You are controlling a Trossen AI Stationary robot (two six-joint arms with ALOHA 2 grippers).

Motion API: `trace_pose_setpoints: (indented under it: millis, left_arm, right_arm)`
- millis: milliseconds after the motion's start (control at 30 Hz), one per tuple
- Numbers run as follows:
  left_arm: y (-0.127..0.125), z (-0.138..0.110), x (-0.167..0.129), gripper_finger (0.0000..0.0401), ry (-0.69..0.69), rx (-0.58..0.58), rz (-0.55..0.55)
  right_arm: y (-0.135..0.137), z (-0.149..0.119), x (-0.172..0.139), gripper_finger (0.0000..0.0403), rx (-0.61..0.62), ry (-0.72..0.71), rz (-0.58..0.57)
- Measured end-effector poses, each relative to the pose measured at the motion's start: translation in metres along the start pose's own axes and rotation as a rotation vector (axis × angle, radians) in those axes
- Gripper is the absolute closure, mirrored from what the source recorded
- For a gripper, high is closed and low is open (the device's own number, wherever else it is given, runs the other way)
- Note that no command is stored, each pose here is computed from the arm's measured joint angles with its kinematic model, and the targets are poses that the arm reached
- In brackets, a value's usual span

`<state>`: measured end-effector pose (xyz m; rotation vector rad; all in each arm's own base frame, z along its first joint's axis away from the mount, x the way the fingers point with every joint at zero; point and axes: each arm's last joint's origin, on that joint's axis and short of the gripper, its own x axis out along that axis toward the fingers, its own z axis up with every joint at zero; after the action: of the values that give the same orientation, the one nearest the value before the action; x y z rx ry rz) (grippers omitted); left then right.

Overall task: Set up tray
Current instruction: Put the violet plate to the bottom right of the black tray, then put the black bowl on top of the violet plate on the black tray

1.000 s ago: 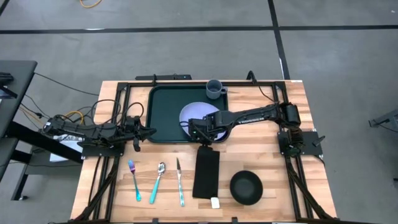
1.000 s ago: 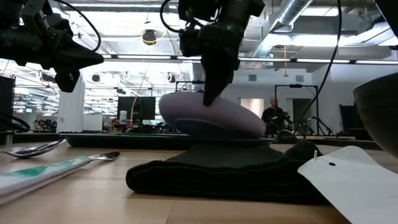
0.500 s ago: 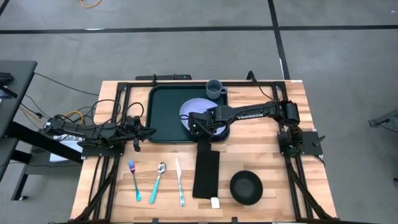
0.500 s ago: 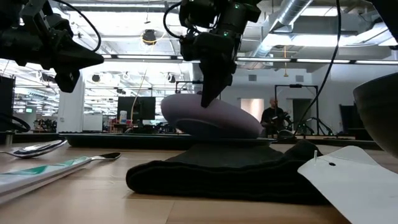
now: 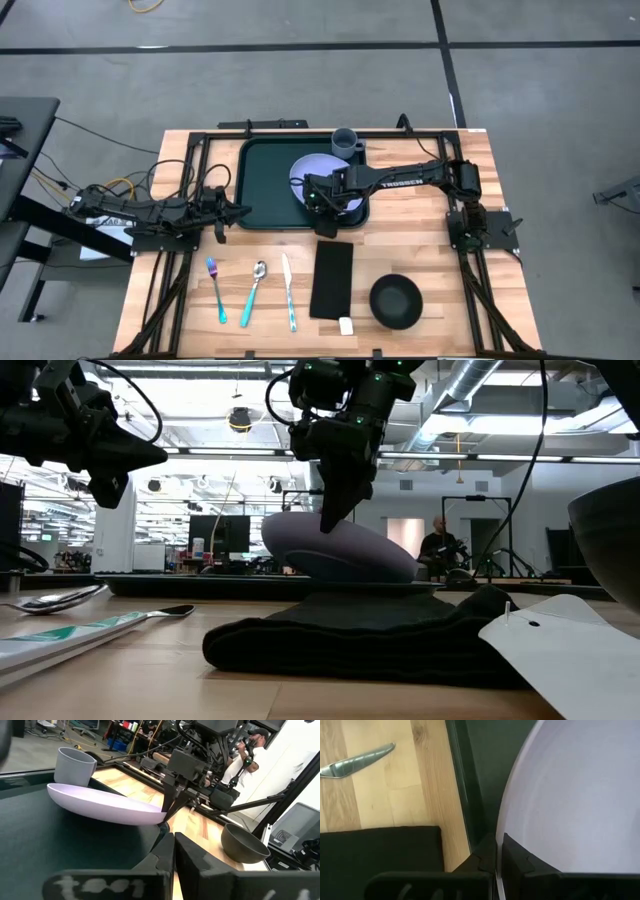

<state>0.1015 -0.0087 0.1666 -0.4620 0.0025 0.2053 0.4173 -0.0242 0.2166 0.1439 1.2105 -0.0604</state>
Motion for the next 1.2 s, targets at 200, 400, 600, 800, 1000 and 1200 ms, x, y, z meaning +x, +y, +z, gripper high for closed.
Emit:
trace_pose_setpoints:
  millis: [200,400,600,800,1000,1200]
  left_arm:
    - [0.0,0.0,0.0,0.0401,-0.002,0.001,0.004]
    - [0.0,0.0,0.0,0.0401,-0.005,0.0,0.01]
    - [0.0,0.0,0.0,0.0401,-0.002,0.001,0.015]
    - [0.0,0.0,0.0,0.0401,-0.003,-0.001,0.014]
    - [0.0,0.0,0.0,0.0401,-0.003,-0.003,0.014]
    - [0.0,0.0,0.0,0.0401,-0.002,-0.002,0.013]
  right_arm:
    - [-0.001,-0.002,0.009,0.0401,0.031,0.038,-0.009]
    - [0.001,-0.009,0.033,0.04,0.037,0.14,-0.025]
    - [0.001,-0.001,0.041,0.0393,0.053,0.166,-0.023]
    - [0.002,0.001,0.042,0.0353,0.059,0.16,-0.001]
    - [0.002,0.001,0.042,0.0302,0.059,0.164,-0.002]
    - [0.003,0.009,0.032,0.0252,0.076,0.15,0.013]
